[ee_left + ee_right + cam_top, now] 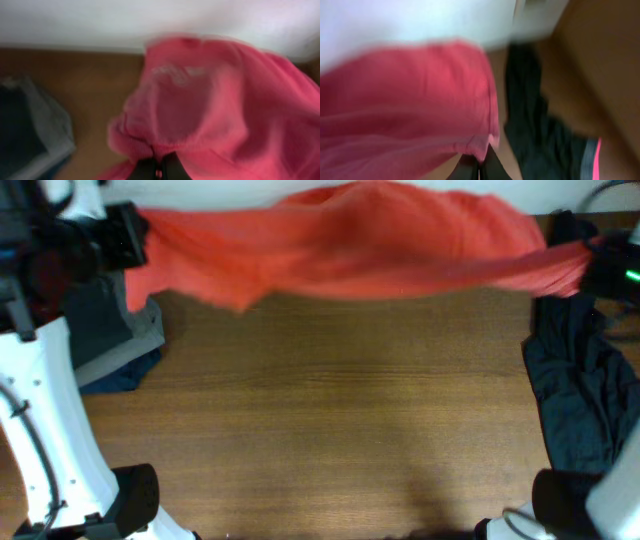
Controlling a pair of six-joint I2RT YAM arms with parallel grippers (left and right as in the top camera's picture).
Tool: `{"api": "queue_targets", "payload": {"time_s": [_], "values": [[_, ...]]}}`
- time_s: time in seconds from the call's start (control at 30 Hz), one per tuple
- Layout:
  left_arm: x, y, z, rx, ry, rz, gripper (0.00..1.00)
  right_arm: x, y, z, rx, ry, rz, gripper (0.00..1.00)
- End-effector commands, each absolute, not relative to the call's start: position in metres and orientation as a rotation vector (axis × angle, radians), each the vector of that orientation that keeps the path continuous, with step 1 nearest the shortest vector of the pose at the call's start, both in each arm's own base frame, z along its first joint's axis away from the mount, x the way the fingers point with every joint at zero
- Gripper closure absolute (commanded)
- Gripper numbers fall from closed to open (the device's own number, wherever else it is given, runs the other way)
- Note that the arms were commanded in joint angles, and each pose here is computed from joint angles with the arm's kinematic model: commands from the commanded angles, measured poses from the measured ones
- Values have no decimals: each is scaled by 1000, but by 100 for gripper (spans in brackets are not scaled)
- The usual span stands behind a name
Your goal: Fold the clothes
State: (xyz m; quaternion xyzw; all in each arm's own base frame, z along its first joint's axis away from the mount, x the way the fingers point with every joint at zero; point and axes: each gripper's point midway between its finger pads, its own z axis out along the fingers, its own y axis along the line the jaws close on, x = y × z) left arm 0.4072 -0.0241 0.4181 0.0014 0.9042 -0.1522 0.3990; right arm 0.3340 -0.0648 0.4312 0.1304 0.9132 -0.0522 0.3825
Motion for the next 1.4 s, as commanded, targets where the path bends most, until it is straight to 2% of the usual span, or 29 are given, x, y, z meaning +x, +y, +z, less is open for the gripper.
{"api": "queue_targets", "payload": {"time_s": [0.0, 0.2, 0.4, 0.53, 0.9, 1.23, 1.37], "values": [[398, -51, 359, 176, 2492, -415, 99, 354, -69, 326, 368, 2692, -131, 96], [356, -77, 253, 309, 2878, -501, 99, 322, -78, 223, 444, 3045, -166, 96], [307, -61, 164, 258, 3221, -409, 99, 282, -78, 169, 528, 3256, -104, 96], [284, -57, 133, 215, 3296, -408, 99, 266, -72, 146, 549, 3318, -62, 96], [231, -42, 120, 16, 3264, -283, 99, 218, -54, 124, 576, 3312, -1, 96], [186, -51, 136, -43, 3176, -390, 99, 192, -60, 144, 696, 3163, 49, 96], [180, -49, 147, -47, 3105, -373, 99, 187, -69, 153, 764, 3095, 42, 96]]}}
